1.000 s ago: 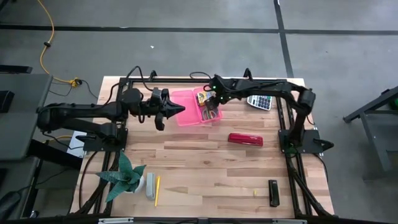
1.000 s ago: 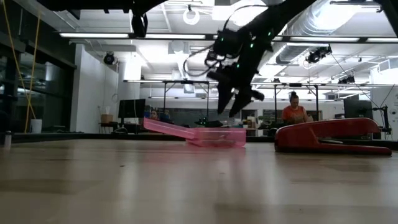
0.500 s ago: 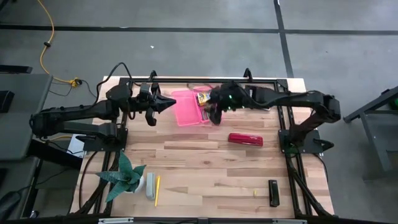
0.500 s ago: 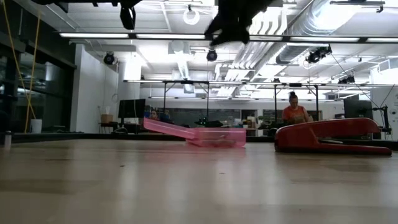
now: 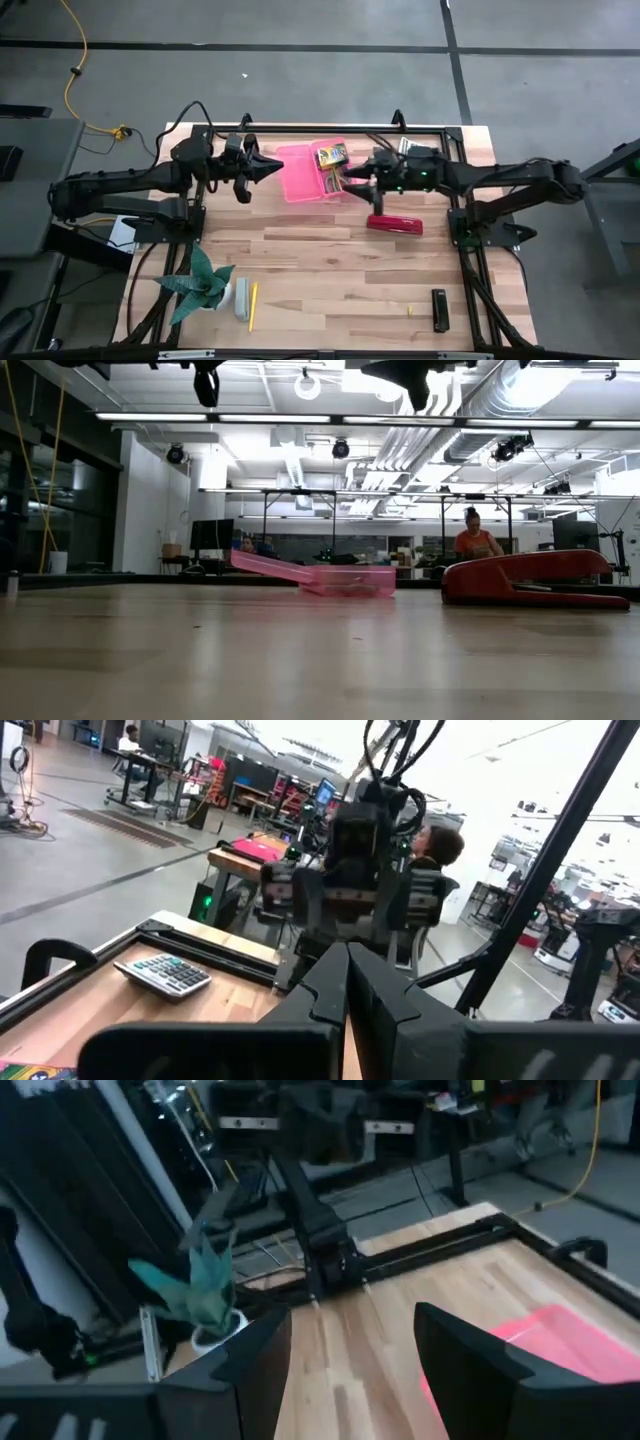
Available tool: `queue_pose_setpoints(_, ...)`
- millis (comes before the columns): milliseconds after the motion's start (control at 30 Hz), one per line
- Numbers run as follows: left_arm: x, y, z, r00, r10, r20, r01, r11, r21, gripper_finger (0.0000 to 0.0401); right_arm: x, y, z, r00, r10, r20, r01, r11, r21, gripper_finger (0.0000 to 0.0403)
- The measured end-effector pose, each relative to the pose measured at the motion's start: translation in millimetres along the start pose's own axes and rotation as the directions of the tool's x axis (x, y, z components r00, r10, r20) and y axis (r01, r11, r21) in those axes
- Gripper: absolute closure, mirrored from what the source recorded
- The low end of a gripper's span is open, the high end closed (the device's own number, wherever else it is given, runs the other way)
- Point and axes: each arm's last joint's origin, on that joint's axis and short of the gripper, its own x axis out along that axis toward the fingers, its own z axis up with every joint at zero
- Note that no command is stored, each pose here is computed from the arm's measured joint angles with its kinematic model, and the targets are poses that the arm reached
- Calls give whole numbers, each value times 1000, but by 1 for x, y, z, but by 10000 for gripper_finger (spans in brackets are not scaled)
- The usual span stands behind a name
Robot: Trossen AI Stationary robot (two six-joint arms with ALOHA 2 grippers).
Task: Pack school essentials
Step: Put the yellow pencil top eraser into the pink supply box
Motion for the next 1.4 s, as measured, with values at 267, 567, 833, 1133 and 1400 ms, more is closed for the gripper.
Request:
queue_pose_setpoints(267,9,-4,-20,999,-33,29,33,999,8,401,-16,-1,-6,1000,1,-9,-2,991,-136,199)
queue_pose_setpoints(567,6,-3,-28,1000,-21,20,21,1000,-9,401,-16,-1,-6,1000,-1,-12,-1,990,-139,199)
queue_pose_setpoints(833,5,0,-27,1000,-8,24,8,1000,-1,401,-16,-1,-6,1000,-1,-14,0,995,-97,199)
queue_pose_setpoints(1133,5,0,-27,1000,-9,22,9,1000,-11,401,-28,14,-57,857,75,-509,180,883,433,199)
queue_pose_setpoints(1400,5,0,-27,1000,-9,22,9,1000,-11,401,-66,75,-105,575,121,-809,641,547,538,199)
